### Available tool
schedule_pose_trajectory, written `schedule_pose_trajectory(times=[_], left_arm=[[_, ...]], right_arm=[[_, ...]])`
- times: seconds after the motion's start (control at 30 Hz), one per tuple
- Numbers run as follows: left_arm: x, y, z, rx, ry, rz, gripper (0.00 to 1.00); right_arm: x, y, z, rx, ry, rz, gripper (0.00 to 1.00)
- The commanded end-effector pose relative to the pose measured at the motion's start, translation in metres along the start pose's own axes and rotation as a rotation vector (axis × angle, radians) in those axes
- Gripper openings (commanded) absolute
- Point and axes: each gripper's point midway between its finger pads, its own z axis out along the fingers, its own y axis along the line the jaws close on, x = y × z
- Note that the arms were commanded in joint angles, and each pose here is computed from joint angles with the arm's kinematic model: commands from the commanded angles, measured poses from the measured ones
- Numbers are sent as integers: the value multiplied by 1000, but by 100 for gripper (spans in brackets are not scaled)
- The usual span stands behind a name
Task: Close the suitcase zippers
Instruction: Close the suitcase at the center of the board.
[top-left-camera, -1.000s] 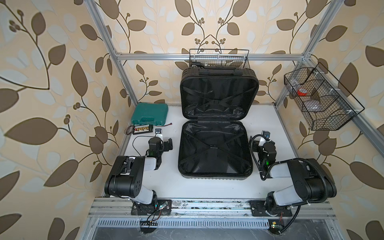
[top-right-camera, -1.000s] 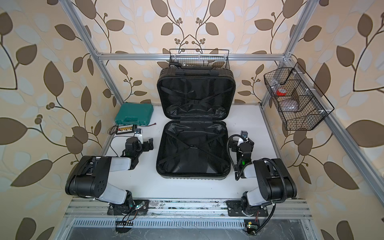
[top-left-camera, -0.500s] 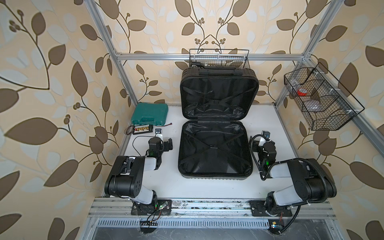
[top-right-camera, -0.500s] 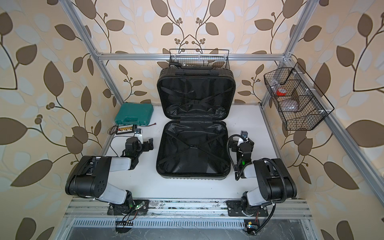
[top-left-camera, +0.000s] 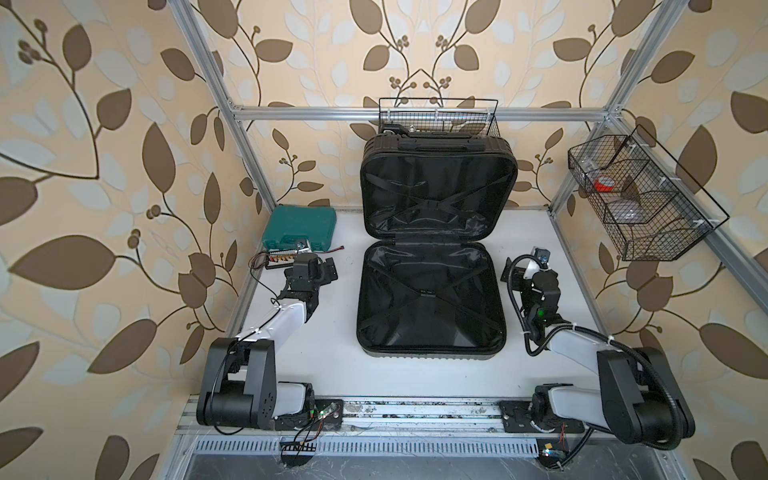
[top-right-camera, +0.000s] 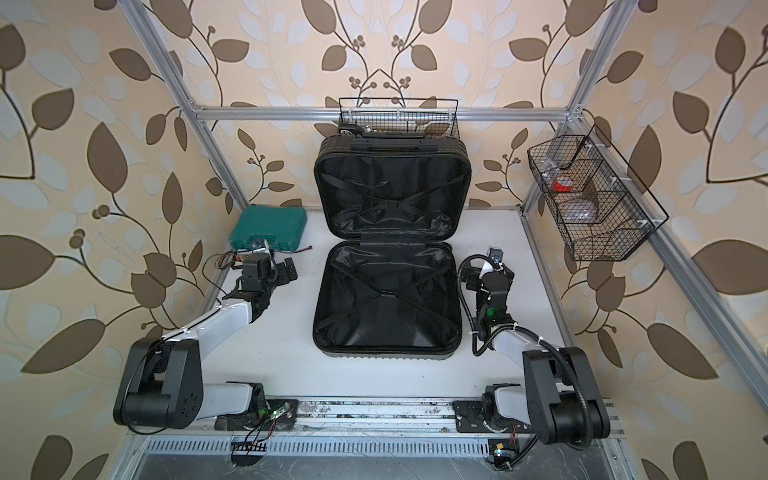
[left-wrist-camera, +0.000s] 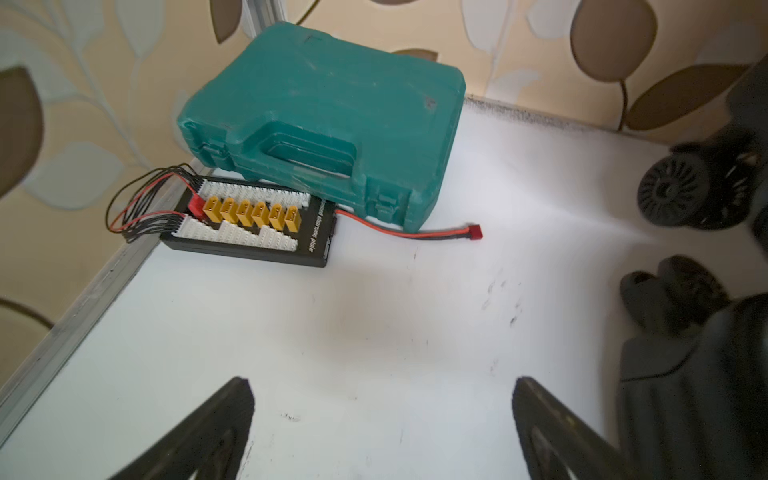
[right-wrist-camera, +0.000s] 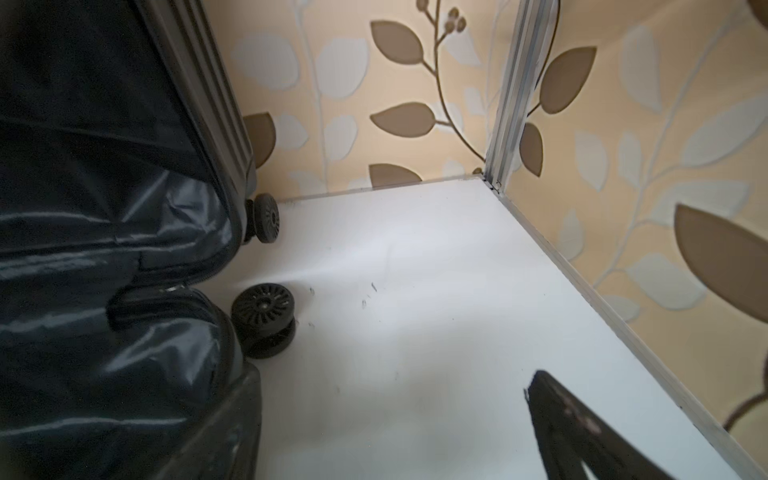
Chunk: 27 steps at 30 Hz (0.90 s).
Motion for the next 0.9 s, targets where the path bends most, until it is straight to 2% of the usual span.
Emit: schedule_pose_trajectory(times=[0.0, 0.07, 0.2, 0.23, 0.33, 0.4, 0.47, 0.63, 0.7, 0.77, 0.87], left_arm=[[18, 8, -30, -35, 157, -162, 99], [22, -9, -47, 66, 212, -243, 99], [28, -60, -88, 392, 329, -346, 99], [31, -69, -97, 451, 358, -359, 96], [46, -91, -119, 589, 473, -383, 90], [58, -101, -129, 651, 550, -382, 82], [69, -106, -134, 665, 598, -367, 75], [82, -112, -135, 665, 637, -336, 62], [86, -112, -132, 659, 655, -329, 53], [89, -114, -128, 661, 671, -325, 44], [92, -117, -123, 665, 693, -323, 39]], right_arm=[[-4, 13, -9, -75, 49, 26, 100], [-25, 25, -15, -148, 16, 35, 100], [-72, 55, -22, -306, -42, 19, 100], [-80, 60, -21, -325, -49, 16, 99], [-108, 76, -12, -377, -60, 1, 92], [-124, 89, -4, -428, -59, -22, 83], [-138, 101, 3, -469, -61, -40, 73], [-169, 114, 19, -495, -93, -54, 58], [-179, 117, 24, -495, -102, -59, 52], [-187, 117, 28, -484, -112, -59, 51], [-194, 117, 34, -467, -117, -61, 51]])
